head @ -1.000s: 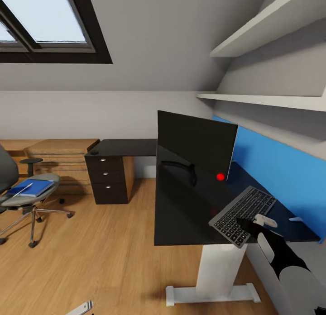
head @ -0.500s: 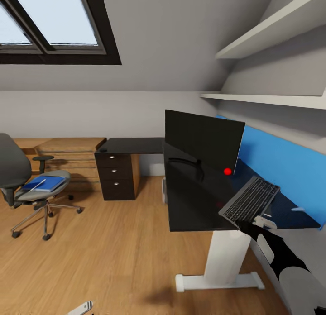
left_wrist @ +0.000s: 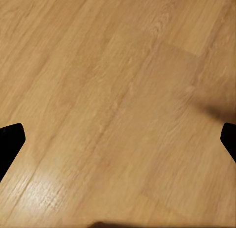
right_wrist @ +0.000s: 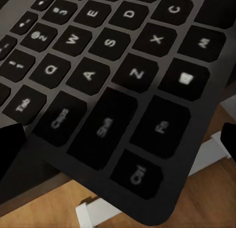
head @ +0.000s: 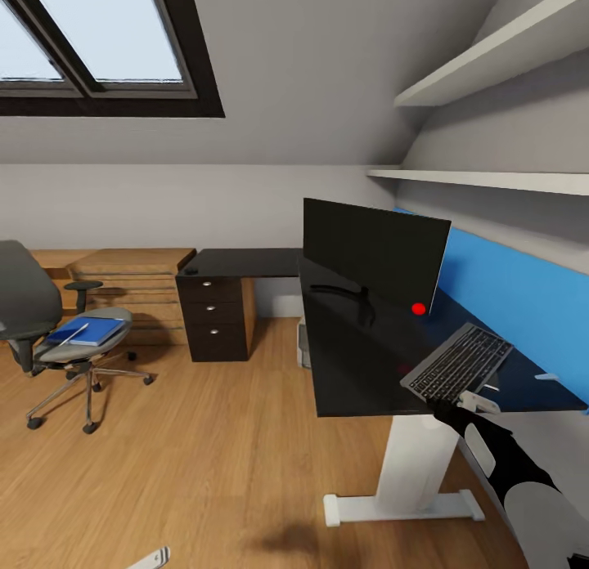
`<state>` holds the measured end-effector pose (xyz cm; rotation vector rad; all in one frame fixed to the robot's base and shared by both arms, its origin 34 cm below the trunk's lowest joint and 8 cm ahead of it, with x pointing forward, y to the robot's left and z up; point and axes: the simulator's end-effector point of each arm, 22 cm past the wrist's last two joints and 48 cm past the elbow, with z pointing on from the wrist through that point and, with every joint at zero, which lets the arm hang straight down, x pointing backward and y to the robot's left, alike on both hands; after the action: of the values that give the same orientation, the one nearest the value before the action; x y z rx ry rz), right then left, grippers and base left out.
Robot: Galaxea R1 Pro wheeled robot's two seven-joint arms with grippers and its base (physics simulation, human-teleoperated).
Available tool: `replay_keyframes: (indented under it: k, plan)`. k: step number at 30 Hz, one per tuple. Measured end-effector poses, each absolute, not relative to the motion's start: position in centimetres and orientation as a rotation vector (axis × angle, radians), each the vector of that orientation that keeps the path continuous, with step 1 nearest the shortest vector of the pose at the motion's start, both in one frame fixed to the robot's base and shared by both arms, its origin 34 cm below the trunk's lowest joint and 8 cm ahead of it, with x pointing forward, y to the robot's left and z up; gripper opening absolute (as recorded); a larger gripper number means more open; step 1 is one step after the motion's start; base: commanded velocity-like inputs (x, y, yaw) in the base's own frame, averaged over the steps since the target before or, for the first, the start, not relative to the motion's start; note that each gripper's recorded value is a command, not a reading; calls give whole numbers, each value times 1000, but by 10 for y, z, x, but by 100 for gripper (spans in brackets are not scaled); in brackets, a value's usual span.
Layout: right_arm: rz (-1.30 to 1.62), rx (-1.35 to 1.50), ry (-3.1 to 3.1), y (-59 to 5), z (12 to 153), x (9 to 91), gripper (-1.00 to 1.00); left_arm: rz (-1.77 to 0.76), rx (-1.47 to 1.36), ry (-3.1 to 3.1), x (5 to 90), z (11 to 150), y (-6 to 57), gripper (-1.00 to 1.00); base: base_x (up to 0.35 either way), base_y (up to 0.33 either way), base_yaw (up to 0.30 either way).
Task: In the bedroom, organize the workspace by keeping the computer under the desk, ensuring the monitor is on the desk, placing the keyboard on the desk next to the monitor, placing the mouse on the desk next to the keyboard, moving the folder from the swivel chair onto the desk next to the mouse, stacking the notebook on top of the folder with the pen on top of the notebook, and positioning the swivel chair next to the desk.
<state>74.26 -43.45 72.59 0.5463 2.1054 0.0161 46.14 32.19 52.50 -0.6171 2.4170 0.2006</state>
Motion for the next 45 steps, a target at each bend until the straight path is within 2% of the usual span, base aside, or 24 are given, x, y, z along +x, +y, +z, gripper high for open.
replay_keyframes:
  k: [29, 45]
  plan:
    - [19, 546, 2106, -434, 752, 744, 100, 196, -600, 2426, 462, 550, 317, 100, 1, 0, 0]
    - [17, 547, 2103, -435, 753, 745, 100, 204, -595, 2445, 456, 544, 317, 100, 65, -10, 0]
